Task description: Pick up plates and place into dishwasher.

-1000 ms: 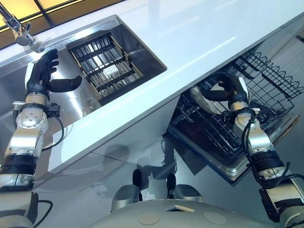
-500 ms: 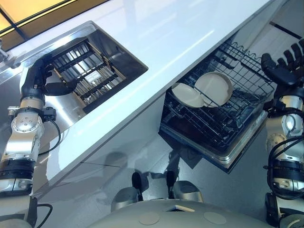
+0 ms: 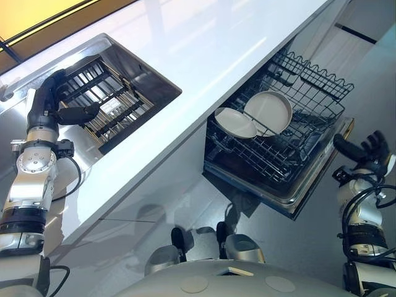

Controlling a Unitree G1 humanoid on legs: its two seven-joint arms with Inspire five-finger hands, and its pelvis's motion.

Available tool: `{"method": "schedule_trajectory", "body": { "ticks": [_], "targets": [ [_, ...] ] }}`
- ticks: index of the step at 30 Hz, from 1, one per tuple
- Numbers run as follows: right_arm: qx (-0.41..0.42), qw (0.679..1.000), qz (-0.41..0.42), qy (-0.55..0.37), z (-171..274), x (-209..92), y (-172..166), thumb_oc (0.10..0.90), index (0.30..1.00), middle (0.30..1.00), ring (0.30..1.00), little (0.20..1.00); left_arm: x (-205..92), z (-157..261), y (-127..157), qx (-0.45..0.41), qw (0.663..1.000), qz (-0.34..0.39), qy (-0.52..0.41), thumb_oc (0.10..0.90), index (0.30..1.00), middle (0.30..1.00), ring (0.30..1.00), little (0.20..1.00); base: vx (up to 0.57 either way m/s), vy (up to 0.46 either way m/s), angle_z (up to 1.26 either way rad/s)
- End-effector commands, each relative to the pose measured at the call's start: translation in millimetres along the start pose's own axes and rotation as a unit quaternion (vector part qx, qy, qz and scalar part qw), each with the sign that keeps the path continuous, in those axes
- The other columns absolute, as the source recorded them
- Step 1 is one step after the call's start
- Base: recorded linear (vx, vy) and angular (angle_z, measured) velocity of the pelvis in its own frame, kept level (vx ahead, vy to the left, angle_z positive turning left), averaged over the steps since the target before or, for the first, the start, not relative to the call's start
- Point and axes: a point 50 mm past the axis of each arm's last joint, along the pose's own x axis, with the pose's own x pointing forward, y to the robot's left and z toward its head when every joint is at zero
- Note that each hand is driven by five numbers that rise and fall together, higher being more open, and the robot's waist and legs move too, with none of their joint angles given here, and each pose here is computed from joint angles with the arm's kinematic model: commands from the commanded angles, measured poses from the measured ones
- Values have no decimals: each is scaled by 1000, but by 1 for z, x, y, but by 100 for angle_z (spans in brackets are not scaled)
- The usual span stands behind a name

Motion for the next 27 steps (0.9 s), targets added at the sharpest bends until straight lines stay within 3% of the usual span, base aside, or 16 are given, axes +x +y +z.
{"method": "schedule_trajectory", "body": {
  "ticks": [1,9,13,16,20,25,26,27],
  "targets": [
    [21,994,49,-94,49,9,19,800,900,900,900,900,10,52,7,-8,992,31,-123,800,900,900,900,900,56,-64,5],
    [-55,994,70,-69,29,9,27,800,900,900,900,900,12,61,3,5,992,13,-127,800,900,900,900,900,32,-58,12],
    [-162,983,59,-70,22,9,28,800,900,900,900,900,12,66,2,5,992,9,-129,800,900,900,900,900,-14,-46,19],
    [-314,944,28,-100,26,14,26,800,900,900,900,900,14,71,1,4,991,4,-134,800,900,900,900,900,-25,-31,16],
    [-479,861,3,-171,47,20,32,800,900,900,900,900,15,80,-4,-1,989,-4,-145,800,900,900,900,900,-35,-19,19],
    [-431,887,64,-154,46,16,58,800,900,900,900,900,17,87,-6,-3,988,-7,-157,800,900,900,900,900,-44,-1,11],
    [-406,897,86,-149,45,14,67,800,900,900,900,900,17,87,-7,-3,987,-8,-159,800,900,900,900,900,-35,16,10],
    [-330,925,137,-129,46,8,85,800,900,900,900,900,18,89,-8,-3,987,-9,-162,800,900,900,900,900,-26,23,13]
  ]
}}
